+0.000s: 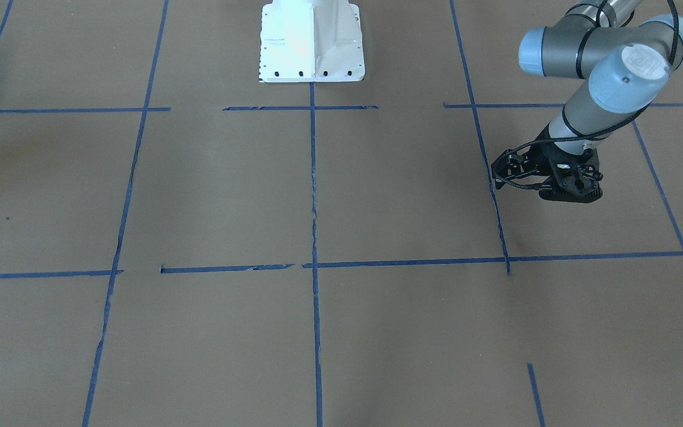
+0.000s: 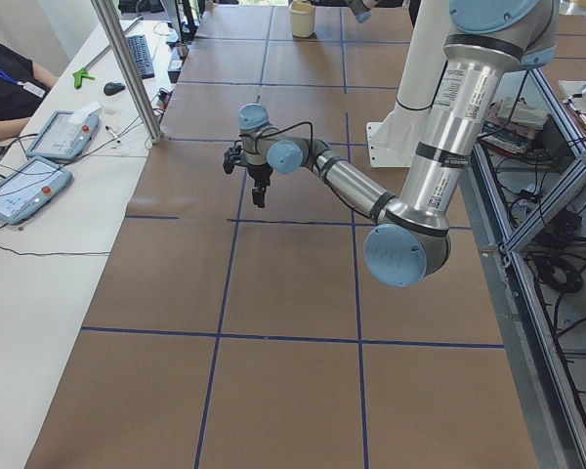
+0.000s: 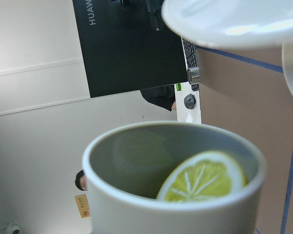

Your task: Left arm hands cup to right arm to dump lemon

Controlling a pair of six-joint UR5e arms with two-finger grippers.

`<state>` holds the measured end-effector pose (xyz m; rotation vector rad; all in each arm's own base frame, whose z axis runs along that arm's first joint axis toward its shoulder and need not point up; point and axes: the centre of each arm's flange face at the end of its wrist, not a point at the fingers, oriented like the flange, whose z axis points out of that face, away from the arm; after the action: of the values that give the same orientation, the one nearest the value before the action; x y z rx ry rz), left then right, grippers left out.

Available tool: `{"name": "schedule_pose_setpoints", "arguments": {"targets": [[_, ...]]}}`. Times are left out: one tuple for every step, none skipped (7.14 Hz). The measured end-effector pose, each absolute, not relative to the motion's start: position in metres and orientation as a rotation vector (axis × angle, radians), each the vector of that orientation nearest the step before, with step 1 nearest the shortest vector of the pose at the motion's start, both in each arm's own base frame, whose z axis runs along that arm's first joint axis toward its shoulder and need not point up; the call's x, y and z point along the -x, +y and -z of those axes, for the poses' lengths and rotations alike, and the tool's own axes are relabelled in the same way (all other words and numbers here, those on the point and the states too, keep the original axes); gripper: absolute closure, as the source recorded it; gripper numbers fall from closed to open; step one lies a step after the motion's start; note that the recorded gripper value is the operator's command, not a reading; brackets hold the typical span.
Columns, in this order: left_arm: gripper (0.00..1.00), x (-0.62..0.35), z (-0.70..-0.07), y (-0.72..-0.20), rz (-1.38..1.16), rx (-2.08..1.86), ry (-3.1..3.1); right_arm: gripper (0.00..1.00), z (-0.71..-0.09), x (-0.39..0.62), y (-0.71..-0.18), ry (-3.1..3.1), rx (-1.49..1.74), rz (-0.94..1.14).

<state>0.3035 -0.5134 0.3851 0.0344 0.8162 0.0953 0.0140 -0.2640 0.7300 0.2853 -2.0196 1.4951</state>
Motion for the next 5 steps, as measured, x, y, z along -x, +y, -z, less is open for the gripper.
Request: {"name": "schedule_pose_setpoints", "arguments": {"targets": [[0.00,-0.303,-0.385,-0.513,-0.095,-0.032,0.815,0.83,-0.730,-0.016,-0.265,-2.059,-0.228,-1.547],[0.00,-0.303,-0.385,-0.514,-0.094,-0.031,0.815,0.81,-0.730,-0.018,-0.266,-2.099,-0.170,-1.604],[0.00,-0.303,-0.385,-0.513,-0.094,-0.031,0.815,0.80,-0.729,-0.021,-0.267,-2.145,-0.103,-1.666],[0.00,-0.303,-0.385,-0.513,-0.095,-0.031,0.814,0.80,-0.729,-0.025,-0.266,-2.191,-0.042,-1.714],[0.00,-0.304,-0.385,-0.513,-0.095,-0.031,0.814,0.80,-0.729,-0.027,-0.264,-2.220,-0.004,-1.738]]}}
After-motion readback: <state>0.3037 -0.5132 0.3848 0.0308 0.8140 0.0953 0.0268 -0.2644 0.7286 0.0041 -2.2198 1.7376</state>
